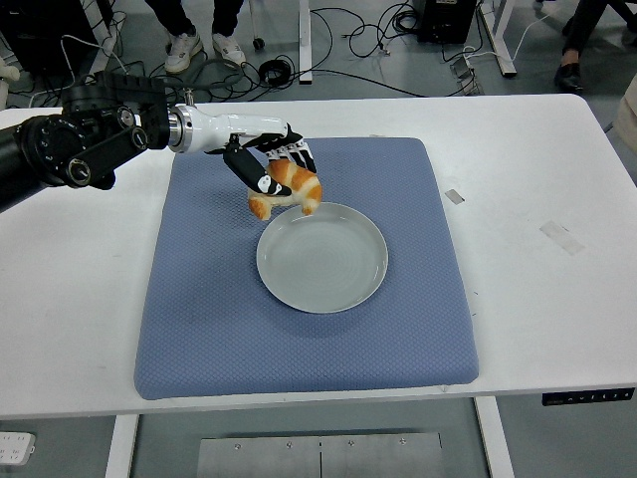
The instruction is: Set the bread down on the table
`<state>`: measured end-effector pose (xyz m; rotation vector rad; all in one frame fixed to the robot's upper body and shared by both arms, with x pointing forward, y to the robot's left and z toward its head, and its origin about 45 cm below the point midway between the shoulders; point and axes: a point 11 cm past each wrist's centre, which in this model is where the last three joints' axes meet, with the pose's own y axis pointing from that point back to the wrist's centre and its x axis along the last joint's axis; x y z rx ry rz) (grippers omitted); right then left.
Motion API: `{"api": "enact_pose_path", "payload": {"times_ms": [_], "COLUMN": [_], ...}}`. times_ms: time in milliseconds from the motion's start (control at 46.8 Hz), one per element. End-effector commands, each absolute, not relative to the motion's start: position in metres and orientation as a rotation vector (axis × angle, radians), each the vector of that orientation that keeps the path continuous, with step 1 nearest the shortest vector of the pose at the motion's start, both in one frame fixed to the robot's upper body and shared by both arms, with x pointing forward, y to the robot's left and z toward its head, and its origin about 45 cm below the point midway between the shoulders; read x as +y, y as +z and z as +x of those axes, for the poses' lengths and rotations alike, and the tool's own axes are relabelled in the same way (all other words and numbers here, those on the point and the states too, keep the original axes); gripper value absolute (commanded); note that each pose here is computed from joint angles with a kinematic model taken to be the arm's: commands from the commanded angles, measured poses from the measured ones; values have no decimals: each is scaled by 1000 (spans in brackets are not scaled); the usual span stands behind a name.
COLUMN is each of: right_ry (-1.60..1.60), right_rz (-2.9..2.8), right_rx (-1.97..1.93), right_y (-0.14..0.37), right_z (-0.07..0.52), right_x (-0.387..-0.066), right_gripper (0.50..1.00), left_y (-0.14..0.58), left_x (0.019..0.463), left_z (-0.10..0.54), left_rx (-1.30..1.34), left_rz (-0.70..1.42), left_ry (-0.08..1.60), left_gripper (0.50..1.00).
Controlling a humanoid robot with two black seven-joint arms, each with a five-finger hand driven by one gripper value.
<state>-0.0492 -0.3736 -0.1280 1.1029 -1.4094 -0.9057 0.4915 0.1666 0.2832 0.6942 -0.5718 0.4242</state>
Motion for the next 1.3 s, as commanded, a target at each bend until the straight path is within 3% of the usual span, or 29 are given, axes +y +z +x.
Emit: {"api": "enact_pose_path", "payload": {"times_ms": [0,342,769,1282], "right_ry": [-906,-906,-907,-907], "right_rz": [1103,1105,1104,1104], "right_rx": [-1410,-1408,-1410,-1410], "right_y": [-128,-128,-128,-128], "right_z": [-49,-49,-49,-49], "right_x": [-374,-373,-373,-373], "right_gripper": [1000,1000,1000,1000], "left_y": [285,276,246,230], "left_x": [181,228,255,257], "left_z": [494,494,488,483], "left_rx": [-566,-526,-481,-458], "left_rz": [704,738,783,792], "left_ry": [453,533,579,579], "left_gripper": [602,616,639,669]}}
